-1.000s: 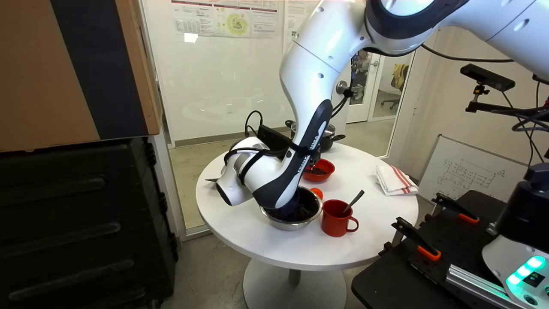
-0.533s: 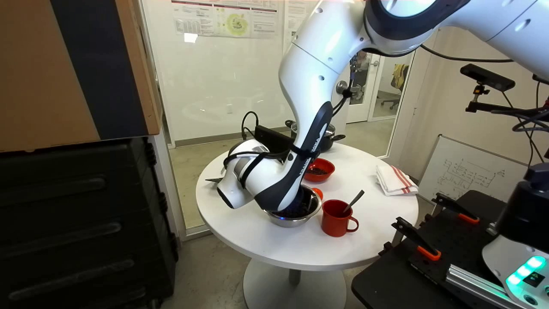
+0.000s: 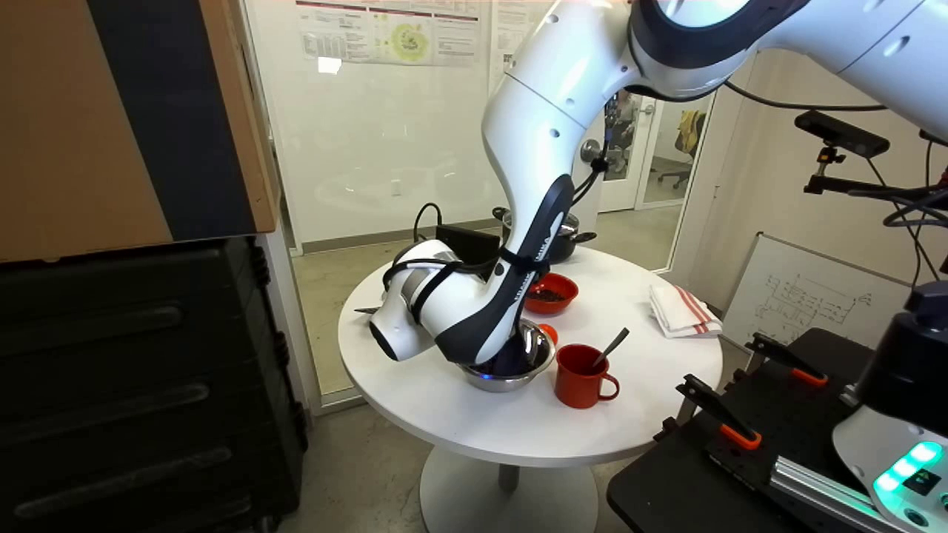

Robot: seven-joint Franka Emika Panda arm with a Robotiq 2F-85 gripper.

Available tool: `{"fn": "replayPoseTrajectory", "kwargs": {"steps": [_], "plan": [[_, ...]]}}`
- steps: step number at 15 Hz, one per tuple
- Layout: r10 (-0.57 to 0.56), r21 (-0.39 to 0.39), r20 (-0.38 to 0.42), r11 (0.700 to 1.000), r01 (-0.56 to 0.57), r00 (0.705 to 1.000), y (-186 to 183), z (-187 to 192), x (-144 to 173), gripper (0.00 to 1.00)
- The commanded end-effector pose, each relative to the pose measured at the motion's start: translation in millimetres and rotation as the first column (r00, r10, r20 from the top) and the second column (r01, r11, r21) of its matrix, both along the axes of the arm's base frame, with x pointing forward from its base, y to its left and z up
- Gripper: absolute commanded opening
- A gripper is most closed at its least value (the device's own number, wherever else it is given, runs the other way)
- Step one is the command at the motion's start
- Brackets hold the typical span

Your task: Pick the spoon and stir the contents in the silver bowl

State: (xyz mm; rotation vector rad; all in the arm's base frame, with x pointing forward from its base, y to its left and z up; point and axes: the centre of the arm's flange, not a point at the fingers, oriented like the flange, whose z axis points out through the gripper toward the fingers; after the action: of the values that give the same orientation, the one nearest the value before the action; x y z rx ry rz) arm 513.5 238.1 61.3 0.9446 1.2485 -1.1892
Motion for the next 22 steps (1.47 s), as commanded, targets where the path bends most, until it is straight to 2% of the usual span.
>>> {"fn": "replayPoseTrajectory", "kwargs": {"steps": [1, 5, 9, 16, 19, 22], "plan": [[0.013, 0.033, 0.106, 0.999, -0.017, 0.994, 4.8, -10.9, 5.6, 0.08], [0.042, 0.024, 0.201, 0.999, -0.048, 0.979, 4.7, -13.1, 4.7, 0.08], [0.081, -0.025, 0.272, 0.997, -0.077, 0.959, 2.3, -10.1, 4.9, 0.08], [0.145, -0.165, 0.296, 0.981, -0.099, 0.944, -13.3, -6.6, 12.3, 0.08], [0.148, -0.204, 0.255, 0.974, -0.096, 0.956, -17.1, -9.7, 9.0, 0.08], [0.085, -0.192, 0.077, 0.979, -0.069, 0.993, -17.6, -15.1, 2.8, 0.08]]}}
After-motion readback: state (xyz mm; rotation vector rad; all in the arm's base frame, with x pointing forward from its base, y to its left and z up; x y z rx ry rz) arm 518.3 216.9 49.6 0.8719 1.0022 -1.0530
